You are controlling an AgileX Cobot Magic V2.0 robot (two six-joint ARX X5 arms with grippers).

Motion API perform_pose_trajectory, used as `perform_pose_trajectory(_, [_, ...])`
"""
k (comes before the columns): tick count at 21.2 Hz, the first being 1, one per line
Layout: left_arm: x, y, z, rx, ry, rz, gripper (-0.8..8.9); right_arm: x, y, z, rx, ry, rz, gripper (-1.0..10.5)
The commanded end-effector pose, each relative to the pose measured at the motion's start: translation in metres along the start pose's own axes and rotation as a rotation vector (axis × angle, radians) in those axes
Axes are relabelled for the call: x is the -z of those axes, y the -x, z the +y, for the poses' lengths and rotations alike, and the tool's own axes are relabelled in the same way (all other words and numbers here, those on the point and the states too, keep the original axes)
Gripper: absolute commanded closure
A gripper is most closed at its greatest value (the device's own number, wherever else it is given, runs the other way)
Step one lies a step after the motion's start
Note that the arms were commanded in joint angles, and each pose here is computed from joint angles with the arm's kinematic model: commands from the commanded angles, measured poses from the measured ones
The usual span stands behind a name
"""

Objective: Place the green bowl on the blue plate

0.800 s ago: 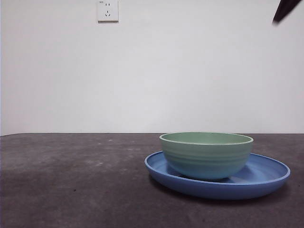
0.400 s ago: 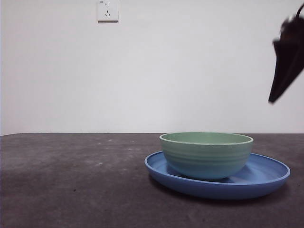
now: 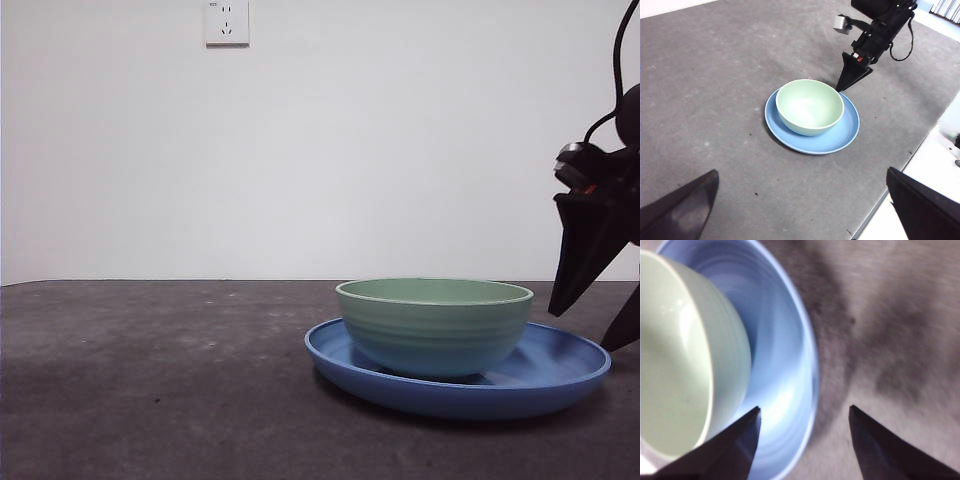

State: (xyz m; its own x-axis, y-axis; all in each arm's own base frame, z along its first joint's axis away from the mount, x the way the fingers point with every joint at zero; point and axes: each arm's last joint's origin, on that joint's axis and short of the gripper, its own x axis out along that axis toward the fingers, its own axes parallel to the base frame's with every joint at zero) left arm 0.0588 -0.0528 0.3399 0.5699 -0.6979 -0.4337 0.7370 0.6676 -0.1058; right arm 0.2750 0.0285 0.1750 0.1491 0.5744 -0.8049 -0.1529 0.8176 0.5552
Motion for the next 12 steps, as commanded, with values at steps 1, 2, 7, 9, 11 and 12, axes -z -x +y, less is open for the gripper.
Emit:
perform_pose_trajectory(1, [-0.0027, 0.0002, -0.0004, 0.003, -0.002, -0.015, 1.56, -0.0061, -0.0077, -0.0007, -0.009, 0.026, 0.008, 6.8])
perform_pose_trajectory(2, [-0.0028, 0.0002, -0.0004, 0.003, -0.002, -0.015, 1.56, -0.0063, -0.0106, -0.0013, -0.01, 0.023, 0.016, 6.9])
perform_pose_trajectory(7, [-0.0028, 0.0002, -0.0004, 0.003, -0.002, -0.015, 1.56, -0.0066, -0.0174, -0.0002, -0.008, 0.03, 0.035, 7.6])
perform_pose_trajectory(9, [-0.0028, 0.0002, -0.0004, 0.003, -0.002, -0.015, 1.56, -0.0067, -0.0175, 0.0, -0.006, 0.028, 0.034, 8.0])
perform_pose_trajectory(11, [-0.0028, 0.0002, -0.0004, 0.003, -0.002, -0.015, 1.56, -0.0067, -0.0175, 0.0, -0.006, 0.025, 0.034, 8.0])
perform_pose_trajectory(12, [-0.0028, 0.0002, -0.0004, 0.003, -0.002, -0.015, 1.56, -0.0067, -0.0175, 0.0, -0.006, 0.021, 0.034, 8.0])
